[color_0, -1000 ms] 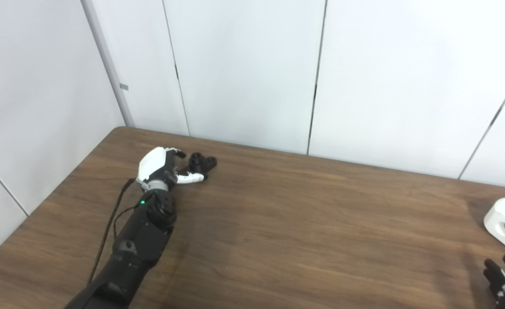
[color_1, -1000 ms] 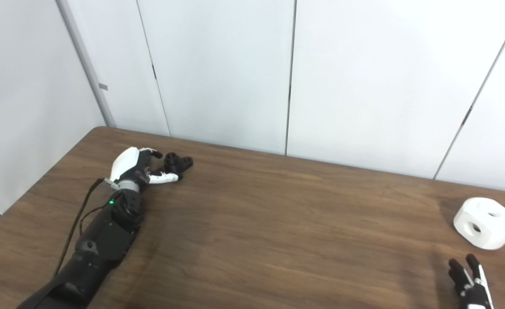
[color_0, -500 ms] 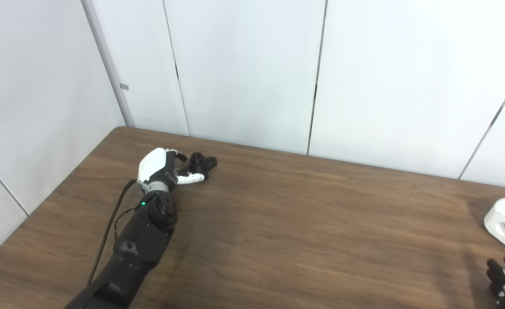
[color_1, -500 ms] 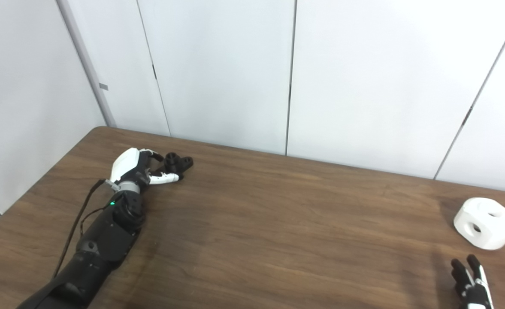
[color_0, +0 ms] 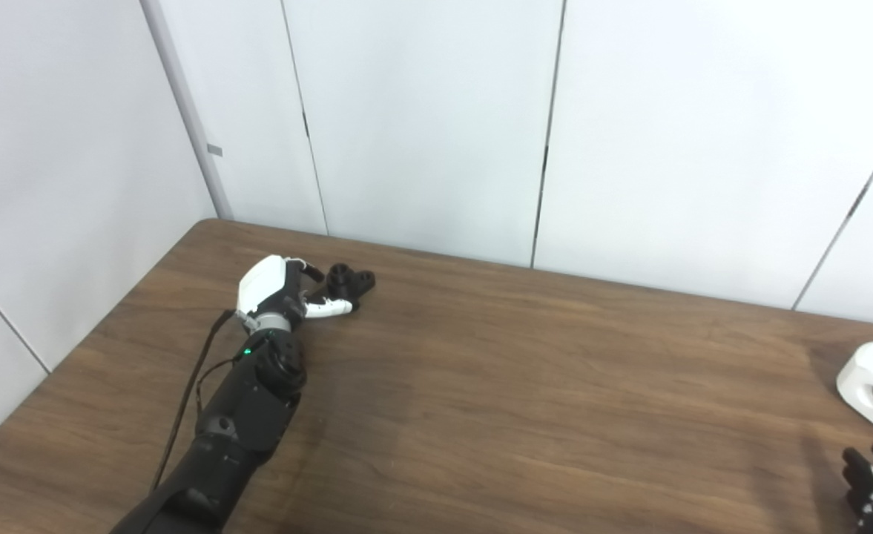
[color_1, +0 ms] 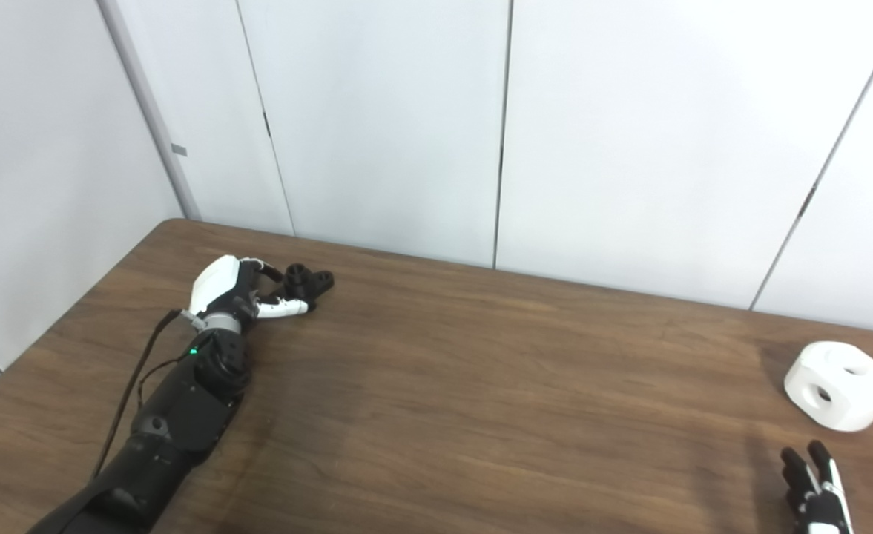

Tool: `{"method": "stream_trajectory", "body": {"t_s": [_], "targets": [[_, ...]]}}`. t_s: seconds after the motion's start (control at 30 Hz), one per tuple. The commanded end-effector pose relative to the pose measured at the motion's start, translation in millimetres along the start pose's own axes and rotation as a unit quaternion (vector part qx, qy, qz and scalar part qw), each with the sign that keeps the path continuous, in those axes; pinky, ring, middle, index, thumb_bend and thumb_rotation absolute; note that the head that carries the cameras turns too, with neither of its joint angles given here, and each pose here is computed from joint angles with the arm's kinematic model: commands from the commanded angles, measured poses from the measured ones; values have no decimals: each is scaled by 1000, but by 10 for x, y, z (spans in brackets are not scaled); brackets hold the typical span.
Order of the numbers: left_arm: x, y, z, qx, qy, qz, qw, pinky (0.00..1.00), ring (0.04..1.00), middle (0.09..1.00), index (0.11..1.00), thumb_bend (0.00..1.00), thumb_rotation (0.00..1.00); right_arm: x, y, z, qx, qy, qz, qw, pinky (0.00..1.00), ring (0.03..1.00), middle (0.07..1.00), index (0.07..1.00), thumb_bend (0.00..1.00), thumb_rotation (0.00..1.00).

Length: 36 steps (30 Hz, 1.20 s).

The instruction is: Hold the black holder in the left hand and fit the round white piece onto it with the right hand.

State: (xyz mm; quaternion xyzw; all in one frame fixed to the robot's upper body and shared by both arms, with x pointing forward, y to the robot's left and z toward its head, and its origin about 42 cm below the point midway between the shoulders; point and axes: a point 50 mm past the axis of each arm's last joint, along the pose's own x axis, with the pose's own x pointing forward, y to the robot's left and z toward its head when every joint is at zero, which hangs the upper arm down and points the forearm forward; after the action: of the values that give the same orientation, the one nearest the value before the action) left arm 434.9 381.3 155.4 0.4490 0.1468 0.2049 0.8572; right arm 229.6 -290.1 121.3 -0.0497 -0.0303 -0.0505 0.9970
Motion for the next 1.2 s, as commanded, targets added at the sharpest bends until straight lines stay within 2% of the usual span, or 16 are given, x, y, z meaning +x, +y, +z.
{"method": "stream_trajectory", "body": {"t_s": [0.0,0.13,0.2,0.23,0.27,0.33,0.57,0.9,1.17], "targets": [[91,188,62,4,-8,17,1000,1000,996,910,636,874,242,-4,-14,76,-1,-15,2,1000,1000,957,938,996,603,1000],[89,185,36,-10,-17,19,1000,1000,989,893,586,870,217,-10,-12,84,-2,-15,3,1000,1000,954,933,992,607,1000],[86,182,19,-15,-22,21,999,1000,976,872,551,852,167,-15,-7,89,-4,-15,4,1000,1000,958,935,998,603,1000],[85,179,9,-18,-25,22,999,1000,973,864,521,692,118,-17,-2,92,-4,-14,4,1000,1000,957,935,999,603,1000],[84,174,2,-19,-27,23,999,1000,967,852,501,594,84,-19,0,94,-5,-13,4,1000,1000,960,937,1000,603,1000],[82,165,-8,-18,-31,23,999,1000,952,825,489,543,63,-18,6,98,-6,-12,4,1000,1000,960,935,1000,608,1000],[95,99,-41,-11,-34,12,999,1000,892,775,484,522,48,-17,13,103,-4,-11,1,1000,1000,974,936,1000,612,1000],[93,59,-10,-14,-41,0,999,1000,902,779,485,521,46,-12,22,115,-2,-10,2,1000,1000,962,932,1000,635,1000],[13,68,49,-23,-64,-17,998,983,919,800,485,521,46,-4,65,134,-4,-10,1,1000,1000,980,924,1000,622,1000]]}}
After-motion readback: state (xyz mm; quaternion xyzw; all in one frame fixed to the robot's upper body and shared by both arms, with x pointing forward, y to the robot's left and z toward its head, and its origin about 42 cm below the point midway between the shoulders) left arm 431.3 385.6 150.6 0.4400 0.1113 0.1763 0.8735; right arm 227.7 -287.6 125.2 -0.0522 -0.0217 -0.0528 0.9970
